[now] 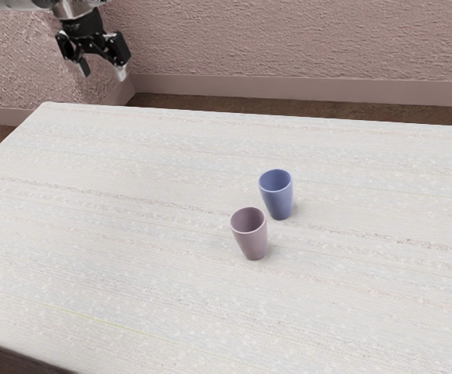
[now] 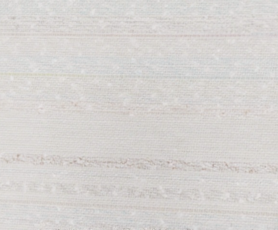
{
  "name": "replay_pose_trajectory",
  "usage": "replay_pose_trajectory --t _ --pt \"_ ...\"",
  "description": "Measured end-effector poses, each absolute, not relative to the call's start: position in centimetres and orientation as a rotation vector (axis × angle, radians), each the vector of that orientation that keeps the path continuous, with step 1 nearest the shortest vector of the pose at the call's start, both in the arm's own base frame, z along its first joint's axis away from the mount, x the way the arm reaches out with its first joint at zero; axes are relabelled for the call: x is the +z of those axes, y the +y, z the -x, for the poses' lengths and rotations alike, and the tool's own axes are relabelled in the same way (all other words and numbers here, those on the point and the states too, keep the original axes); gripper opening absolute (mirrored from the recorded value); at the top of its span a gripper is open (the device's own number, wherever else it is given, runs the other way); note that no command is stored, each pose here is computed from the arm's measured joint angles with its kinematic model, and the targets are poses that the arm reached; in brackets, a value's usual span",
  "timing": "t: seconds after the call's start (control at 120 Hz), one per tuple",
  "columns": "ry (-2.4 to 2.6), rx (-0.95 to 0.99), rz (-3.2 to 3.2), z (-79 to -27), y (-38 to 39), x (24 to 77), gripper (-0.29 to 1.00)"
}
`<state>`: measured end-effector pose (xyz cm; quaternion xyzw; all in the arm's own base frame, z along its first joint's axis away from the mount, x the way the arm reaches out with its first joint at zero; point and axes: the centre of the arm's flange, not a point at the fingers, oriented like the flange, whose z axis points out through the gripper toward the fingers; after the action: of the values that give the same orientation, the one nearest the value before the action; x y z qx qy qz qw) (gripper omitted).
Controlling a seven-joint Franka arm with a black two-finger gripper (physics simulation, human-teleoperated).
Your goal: Place the right cup onto the left cup
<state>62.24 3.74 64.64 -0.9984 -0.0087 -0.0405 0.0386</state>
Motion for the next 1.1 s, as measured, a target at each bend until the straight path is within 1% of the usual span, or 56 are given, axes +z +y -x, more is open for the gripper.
replay_pose_trajectory --t 0.158,0.2,0.333,0.442,0.567,0.742,0.8,0.85,0.958,1.1 --pt "0.051 -0.044 3.061 -62.6 1.6 62.3 0.68" --pt "0.079 -0.014 3.058 -63.2 0.5 61.0 0.68" --pt "0.236 0.005 3.065 -64.4 -6.8 57.4 0.68" --pt "0.325 0.025 3.097 -62.8 -13.8 55.0 0.68" --pt "0.348 0.051 3.135 -60.0 -19.3 52.6 0.68" --pt "0.197 0.102 3.177 -58.1 -21.6 47.7 0.68" --pt "0.159 0.091 3.187 -57.9 -22.7 46.7 0.68" --pt "0.139 0.062 3.191 -58.6 -24.3 45.9 0.68" --pt "0.102 -0.041 3.186 -62.7 -27.4 45.2 0.68" --pt "0.04 -0.038 3.186 -65.1 -29.3 42.4 0.68"
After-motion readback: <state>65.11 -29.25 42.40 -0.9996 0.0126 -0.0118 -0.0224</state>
